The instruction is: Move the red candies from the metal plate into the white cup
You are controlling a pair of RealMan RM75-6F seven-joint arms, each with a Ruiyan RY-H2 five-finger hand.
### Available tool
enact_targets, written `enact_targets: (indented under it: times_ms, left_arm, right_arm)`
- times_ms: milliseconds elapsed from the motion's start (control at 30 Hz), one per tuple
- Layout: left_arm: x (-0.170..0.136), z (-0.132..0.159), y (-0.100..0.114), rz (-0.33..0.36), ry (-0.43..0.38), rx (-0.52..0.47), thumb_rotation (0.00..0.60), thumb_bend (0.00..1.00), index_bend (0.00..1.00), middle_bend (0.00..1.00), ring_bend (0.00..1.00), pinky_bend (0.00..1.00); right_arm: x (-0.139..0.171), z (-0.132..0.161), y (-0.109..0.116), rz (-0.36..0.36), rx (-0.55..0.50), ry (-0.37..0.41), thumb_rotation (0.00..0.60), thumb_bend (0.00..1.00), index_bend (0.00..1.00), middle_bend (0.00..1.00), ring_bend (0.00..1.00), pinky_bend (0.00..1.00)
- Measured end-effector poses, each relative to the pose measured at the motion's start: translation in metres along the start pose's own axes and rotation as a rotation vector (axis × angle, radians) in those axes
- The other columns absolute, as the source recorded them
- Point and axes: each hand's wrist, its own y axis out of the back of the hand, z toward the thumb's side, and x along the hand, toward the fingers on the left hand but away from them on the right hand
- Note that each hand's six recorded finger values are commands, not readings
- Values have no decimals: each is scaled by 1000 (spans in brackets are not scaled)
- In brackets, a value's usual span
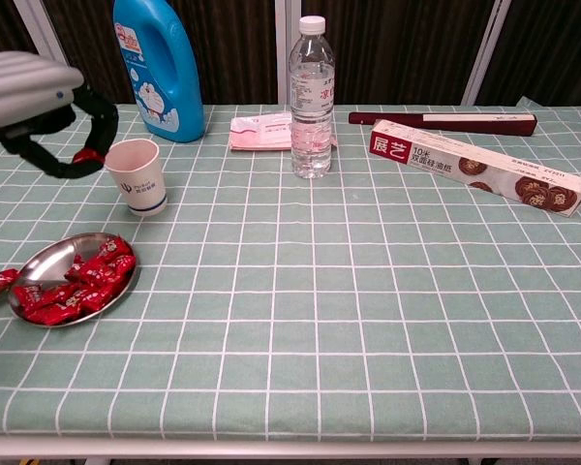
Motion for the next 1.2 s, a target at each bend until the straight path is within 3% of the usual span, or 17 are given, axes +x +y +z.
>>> enact_targets:
  times_ms: [133, 300, 567, 833, 1067, 1200]
  left_arm:
    - [21, -2, 6, 13, 15, -14, 600, 494, 670, 725, 925, 1000]
    - [46, -7, 0, -19, 49, -2, 600, 486, 640, 680, 922, 1000]
    - [59, -14, -14, -64, 90, 25, 600, 408, 522, 572, 910, 1000]
    - [52, -16, -16, -66, 108, 49, 600, 318, 397, 421, 882, 1000]
    - [26, -16, -2, 4, 102, 46, 600, 287, 393, 419, 879, 1000]
    - [0, -6, 1, 27, 42, 47, 600, 288, 431, 441, 879, 1000]
  right_arm:
    - [1, -3, 0, 0, -1, -9, 600, 112, 63, 135, 0, 271]
    - [1, -7, 0, 1, -2, -22, 600, 113, 63, 135, 0, 272]
    - [0, -8, -1, 3, -3, -27, 600, 113, 61, 135, 0, 280]
    - [0, -7, -1, 4, -2, -24, 600, 113, 61, 136, 0, 283]
    - [-1, -3, -1, 4, -2, -9, 600, 114, 59, 136, 0, 285]
    - [-2, -1, -2, 4, -1, -4, 600, 114, 59, 136, 1, 289]
